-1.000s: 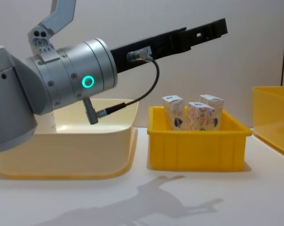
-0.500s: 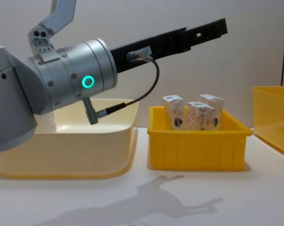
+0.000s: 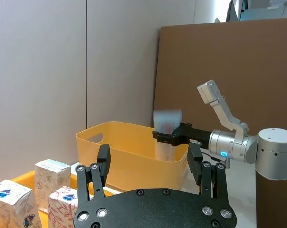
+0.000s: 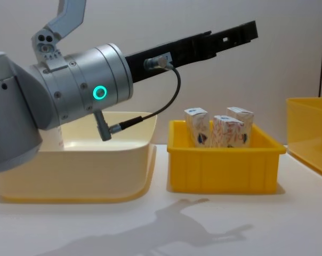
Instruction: Bimanual collaborative sorting of washing and personal care products
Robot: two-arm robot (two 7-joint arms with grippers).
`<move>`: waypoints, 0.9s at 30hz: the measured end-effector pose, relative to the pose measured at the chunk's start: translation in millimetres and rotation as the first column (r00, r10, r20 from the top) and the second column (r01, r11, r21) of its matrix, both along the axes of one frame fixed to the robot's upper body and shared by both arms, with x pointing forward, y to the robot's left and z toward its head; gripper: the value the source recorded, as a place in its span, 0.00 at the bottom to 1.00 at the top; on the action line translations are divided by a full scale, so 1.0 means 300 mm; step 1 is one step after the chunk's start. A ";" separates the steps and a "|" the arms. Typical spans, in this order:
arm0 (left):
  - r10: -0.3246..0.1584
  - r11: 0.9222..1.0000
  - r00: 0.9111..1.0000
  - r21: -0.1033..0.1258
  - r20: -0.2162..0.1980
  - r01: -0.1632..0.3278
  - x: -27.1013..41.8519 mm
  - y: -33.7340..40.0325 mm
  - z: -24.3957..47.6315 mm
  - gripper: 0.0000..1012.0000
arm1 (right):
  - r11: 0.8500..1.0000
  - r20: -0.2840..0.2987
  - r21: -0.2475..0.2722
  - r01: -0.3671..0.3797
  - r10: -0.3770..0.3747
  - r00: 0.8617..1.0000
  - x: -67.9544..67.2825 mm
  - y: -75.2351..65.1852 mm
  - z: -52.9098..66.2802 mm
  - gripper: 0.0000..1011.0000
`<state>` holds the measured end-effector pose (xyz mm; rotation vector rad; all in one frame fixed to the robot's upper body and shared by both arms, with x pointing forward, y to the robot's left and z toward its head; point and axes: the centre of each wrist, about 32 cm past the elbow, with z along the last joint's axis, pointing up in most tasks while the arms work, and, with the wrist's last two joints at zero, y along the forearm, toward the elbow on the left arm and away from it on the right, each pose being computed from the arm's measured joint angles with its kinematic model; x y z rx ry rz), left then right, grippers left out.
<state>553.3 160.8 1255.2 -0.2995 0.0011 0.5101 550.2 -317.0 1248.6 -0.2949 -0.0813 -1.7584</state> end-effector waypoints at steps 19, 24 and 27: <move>0.000 1.000 1.000 0.000 0.000 0.000 0.000 0.000 0.000 0.99 | 1.000 -0.015 0.011 0.005 -0.005 1.000 0.018 0.008 -0.004 0.99; 0.000 1.000 1.000 0.000 0.000 0.000 0.000 0.000 0.000 0.99 | 1.000 0.001 0.012 -0.001 0.001 1.000 0.016 0.009 0.000 0.99; 0.000 1.000 1.000 0.000 0.000 0.000 0.000 0.000 0.000 0.99 | 1.000 0.032 0.014 -0.017 0.017 0.999 0.009 0.010 0.004 0.99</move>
